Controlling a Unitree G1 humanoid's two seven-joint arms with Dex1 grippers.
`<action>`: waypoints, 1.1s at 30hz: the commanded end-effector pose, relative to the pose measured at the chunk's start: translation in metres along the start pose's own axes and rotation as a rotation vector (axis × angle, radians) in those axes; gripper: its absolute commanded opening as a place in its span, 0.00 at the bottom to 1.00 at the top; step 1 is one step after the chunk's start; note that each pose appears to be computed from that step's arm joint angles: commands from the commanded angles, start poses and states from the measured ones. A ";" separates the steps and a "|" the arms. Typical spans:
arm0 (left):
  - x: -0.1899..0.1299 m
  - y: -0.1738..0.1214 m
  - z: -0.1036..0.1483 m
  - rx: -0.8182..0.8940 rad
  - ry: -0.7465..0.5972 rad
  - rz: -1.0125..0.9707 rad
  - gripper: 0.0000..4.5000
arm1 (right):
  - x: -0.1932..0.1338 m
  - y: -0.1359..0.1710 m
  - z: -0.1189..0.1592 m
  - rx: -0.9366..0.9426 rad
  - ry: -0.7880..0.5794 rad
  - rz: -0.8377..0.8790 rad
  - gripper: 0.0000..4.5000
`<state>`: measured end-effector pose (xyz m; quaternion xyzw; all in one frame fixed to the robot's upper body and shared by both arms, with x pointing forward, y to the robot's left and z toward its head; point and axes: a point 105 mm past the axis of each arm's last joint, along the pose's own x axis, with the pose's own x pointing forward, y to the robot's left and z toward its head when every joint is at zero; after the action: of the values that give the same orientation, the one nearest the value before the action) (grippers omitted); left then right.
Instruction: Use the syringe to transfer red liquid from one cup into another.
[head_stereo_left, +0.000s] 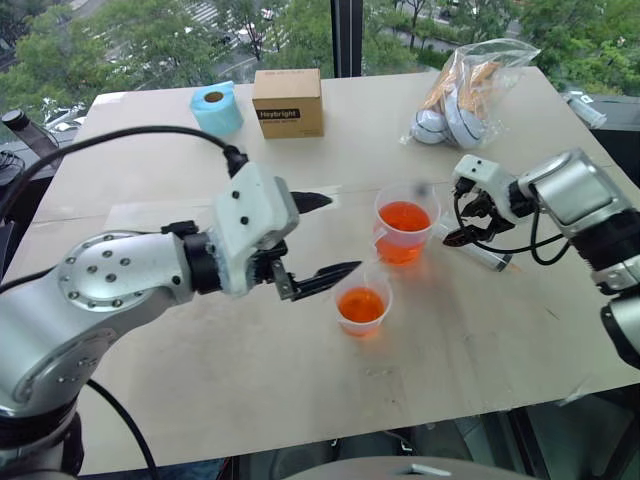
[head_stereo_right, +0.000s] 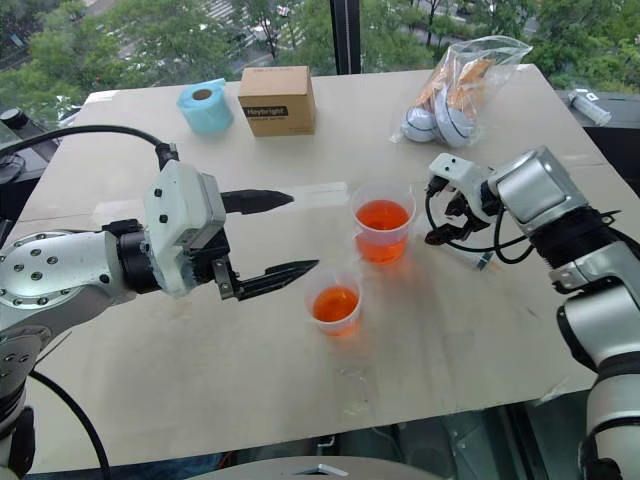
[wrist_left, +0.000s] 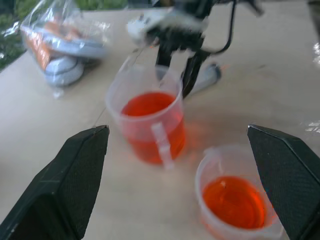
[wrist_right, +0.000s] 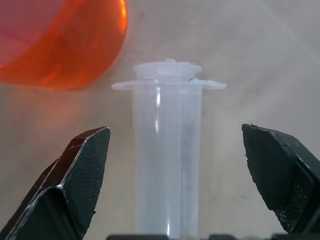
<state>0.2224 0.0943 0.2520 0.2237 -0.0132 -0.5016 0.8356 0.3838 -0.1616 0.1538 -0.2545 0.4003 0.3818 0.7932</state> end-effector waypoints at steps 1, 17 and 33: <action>-0.002 -0.003 0.002 -0.006 0.035 -0.023 1.00 | -0.006 -0.013 0.015 0.004 -0.015 -0.050 0.99; -0.007 -0.004 0.010 0.033 0.071 -0.093 1.00 | 0.012 -0.014 0.013 -0.005 0.066 -0.023 0.33; -0.014 0.066 0.053 0.081 -0.162 0.056 1.00 | -0.176 0.018 0.126 -0.027 -0.773 -0.175 0.33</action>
<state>0.2549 0.1079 0.3089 0.2088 -0.0664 -0.5070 0.8336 0.3737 -0.1453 0.3221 -0.1316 0.1368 0.3672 0.9106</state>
